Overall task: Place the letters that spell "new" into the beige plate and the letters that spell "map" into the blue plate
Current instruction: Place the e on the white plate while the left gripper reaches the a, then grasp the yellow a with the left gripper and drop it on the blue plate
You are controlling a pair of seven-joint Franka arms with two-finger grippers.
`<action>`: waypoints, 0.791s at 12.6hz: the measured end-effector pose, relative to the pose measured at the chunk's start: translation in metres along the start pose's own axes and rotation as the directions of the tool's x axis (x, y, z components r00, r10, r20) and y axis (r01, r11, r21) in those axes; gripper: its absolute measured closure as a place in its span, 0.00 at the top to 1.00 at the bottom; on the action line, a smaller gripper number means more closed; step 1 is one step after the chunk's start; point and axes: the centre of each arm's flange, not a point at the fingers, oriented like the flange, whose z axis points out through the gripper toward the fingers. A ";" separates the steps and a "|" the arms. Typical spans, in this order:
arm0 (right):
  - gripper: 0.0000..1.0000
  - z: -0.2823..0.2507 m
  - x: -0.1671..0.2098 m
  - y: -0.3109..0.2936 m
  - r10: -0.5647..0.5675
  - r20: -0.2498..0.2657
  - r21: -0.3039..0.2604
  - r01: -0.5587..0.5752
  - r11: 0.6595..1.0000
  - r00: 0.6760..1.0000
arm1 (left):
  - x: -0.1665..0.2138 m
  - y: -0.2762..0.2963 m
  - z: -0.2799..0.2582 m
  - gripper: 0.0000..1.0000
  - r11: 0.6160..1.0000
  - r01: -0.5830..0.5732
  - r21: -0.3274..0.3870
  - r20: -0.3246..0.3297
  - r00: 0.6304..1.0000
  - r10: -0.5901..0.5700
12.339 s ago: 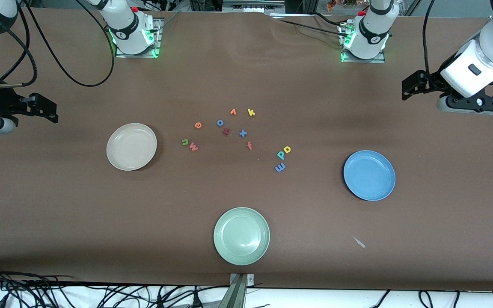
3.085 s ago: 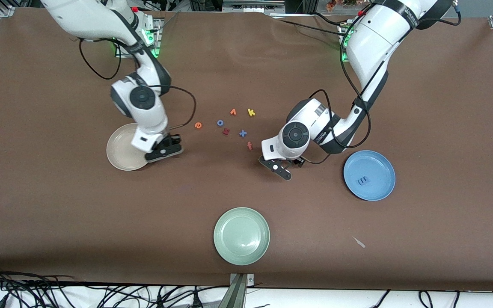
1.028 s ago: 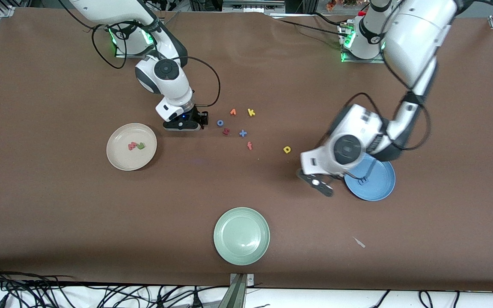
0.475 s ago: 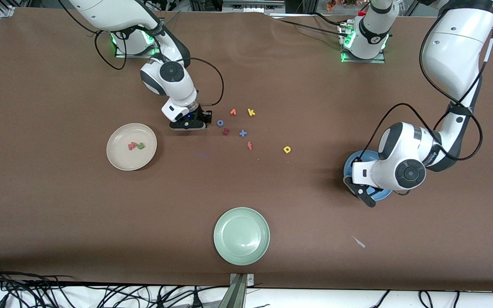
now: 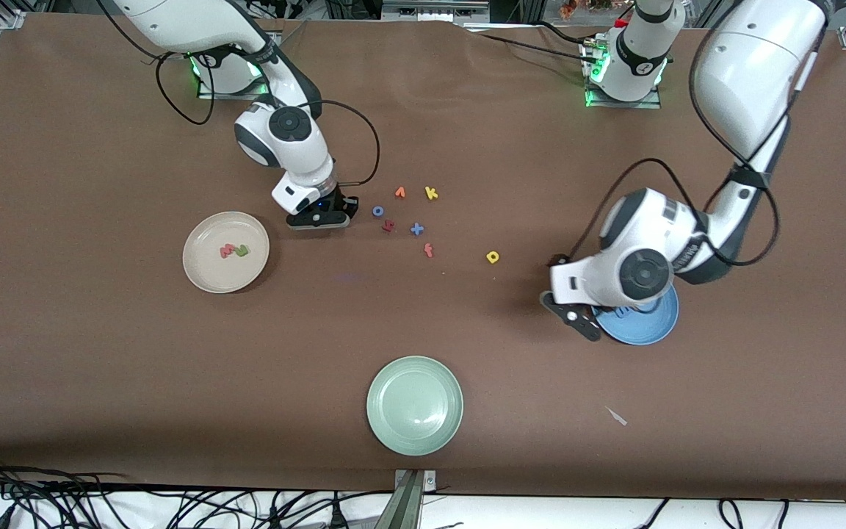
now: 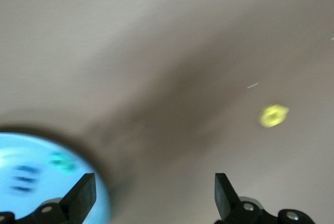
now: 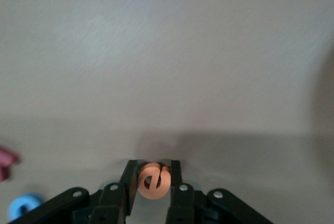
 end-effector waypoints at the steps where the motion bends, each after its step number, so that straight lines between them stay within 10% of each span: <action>1: 0.29 -0.005 0.011 0.016 -0.046 -0.003 -0.032 0.046 0.998 0.999 | 0.005 0.028 0.001 1.00 0.999 0.050 0.002 0.003 0.999 -0.050; 6: 0.29 -0.050 0.074 0.169 -0.324 0.019 -0.166 0.323 0.932 0.946 | 0.015 0.107 0.047 1.00 0.987 0.159 0.000 -0.014 0.987 -0.159; 10: 0.35 -0.037 0.063 0.216 -0.319 0.086 -0.175 0.330 0.928 0.944 | 0.009 0.119 0.083 0.97 0.992 0.127 0.020 -0.049 0.991 -0.126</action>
